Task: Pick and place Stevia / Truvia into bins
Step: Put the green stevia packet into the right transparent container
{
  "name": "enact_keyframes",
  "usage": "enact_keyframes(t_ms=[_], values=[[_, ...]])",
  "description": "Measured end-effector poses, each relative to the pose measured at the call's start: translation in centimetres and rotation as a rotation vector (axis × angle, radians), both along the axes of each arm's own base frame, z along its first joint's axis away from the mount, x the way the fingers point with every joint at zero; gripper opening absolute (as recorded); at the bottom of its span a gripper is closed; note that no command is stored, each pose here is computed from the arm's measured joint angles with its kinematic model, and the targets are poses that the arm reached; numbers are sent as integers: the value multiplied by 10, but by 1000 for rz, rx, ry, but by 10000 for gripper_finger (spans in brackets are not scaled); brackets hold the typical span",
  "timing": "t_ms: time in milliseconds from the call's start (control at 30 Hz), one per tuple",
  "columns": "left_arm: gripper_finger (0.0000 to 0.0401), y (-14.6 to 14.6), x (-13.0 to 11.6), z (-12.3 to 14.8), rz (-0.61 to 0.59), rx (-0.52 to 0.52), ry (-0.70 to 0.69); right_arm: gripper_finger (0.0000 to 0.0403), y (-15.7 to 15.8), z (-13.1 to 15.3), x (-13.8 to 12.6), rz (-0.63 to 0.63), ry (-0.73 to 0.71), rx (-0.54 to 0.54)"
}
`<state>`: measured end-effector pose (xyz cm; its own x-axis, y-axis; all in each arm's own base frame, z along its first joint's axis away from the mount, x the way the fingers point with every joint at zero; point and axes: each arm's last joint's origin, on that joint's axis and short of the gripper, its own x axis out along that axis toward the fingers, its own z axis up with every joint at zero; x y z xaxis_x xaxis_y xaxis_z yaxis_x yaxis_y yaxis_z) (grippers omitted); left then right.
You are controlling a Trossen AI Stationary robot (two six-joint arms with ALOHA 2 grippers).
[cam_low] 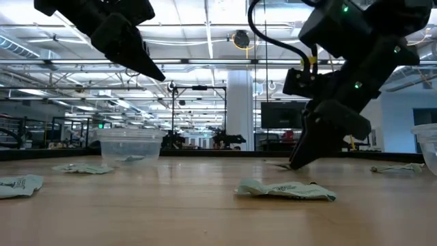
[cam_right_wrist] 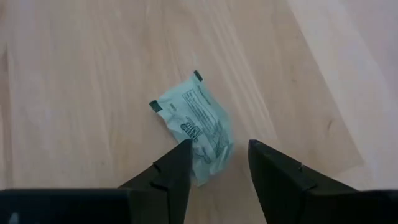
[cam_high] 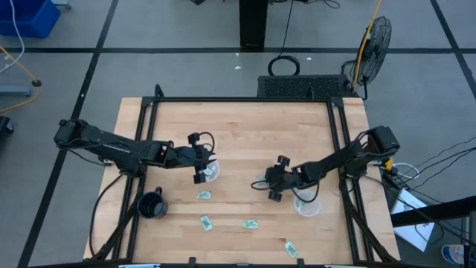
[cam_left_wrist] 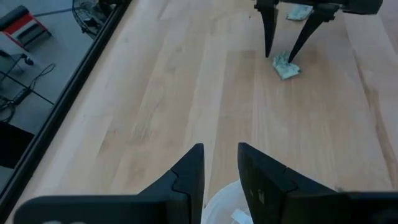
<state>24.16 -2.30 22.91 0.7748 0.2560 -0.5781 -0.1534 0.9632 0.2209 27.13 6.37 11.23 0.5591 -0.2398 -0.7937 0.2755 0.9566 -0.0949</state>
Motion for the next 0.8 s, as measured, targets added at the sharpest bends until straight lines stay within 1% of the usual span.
enact_keyframes(t_ms=[100, 167, 367, 400, 467, 567, 667, 800], values=[[104, 0, 0, 0, 1, -1, 0, 131, 0, -2, 1, -21, 0, 9], [104, 0, 0, 0, 1, -1, 0, 110, 0, -2, 0, -24, 1, 11], [104, 0, 0, 0, 1, -1, -1, 15, -1, 3, -2, -17, -2, 10], [104, 0, 0, 0, 1, -1, 0, 8, -1, 4, -2, -14, -5, 9], [104, 0, 0, 0, 1, -1, -1, 9, -1, 9, -2, -18, -26, 17], [104, 0, 0, 0, 1, -1, 0, 5, 4, 24, -2, 7, -79, 32], [104, 0, 0, 0, 1, -1, -2, 3, 16, 52, -5, 69, -151, 58], [104, 0, 0, 0, 1, -1, -3, 1, 34, 92, -17, 154, -196, 152]])
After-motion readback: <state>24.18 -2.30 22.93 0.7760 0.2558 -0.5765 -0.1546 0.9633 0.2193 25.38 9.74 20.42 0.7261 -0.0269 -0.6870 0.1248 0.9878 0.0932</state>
